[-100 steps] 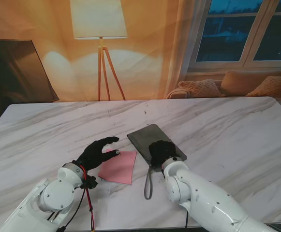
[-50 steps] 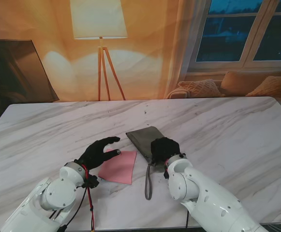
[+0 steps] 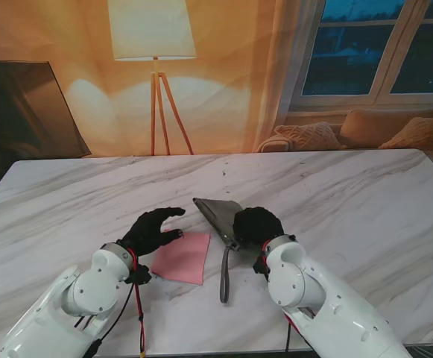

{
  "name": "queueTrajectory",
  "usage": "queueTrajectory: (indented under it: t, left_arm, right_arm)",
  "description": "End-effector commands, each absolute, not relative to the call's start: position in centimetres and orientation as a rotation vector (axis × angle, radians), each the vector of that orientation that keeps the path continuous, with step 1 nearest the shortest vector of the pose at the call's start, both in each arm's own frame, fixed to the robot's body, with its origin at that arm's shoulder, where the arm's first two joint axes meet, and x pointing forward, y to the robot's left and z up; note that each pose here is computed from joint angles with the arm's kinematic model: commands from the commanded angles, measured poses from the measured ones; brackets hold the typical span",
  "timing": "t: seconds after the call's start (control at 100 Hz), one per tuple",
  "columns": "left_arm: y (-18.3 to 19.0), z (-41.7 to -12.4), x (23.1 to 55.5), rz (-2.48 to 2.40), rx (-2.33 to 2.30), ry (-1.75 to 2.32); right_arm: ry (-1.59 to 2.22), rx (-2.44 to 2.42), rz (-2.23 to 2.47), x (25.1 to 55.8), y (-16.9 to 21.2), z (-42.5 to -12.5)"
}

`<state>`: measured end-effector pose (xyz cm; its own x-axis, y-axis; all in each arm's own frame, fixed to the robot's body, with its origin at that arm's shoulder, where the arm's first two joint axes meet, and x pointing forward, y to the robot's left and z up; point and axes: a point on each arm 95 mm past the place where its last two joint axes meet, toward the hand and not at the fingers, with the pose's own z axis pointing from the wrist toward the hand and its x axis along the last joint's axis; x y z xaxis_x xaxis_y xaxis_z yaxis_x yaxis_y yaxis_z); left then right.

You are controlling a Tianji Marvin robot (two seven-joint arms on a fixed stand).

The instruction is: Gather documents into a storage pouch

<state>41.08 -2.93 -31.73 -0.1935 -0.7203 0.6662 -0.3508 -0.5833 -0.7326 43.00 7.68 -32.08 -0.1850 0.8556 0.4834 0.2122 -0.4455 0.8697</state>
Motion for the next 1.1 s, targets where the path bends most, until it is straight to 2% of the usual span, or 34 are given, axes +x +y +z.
queueTrajectory:
  t: [0.0,0.38,1.09]
  left_arm:
    - [-2.8,-30.8,41.7,-1.863,-1.741,1.274]
    - [-3.1,-29.2,43.1,-1.895,-1.651,1.427]
    - [-6.4,-31.1,45.7,-1.873,-1.718,1.580]
  right_arm:
    - [1.254,1.606,1.696,42.5,8.1,-31.7]
    - [1.222,1.731,1.820,40.8,8.4,-30.3]
    - [1.201,1.732,1.843,39.9,7.7,-30.4]
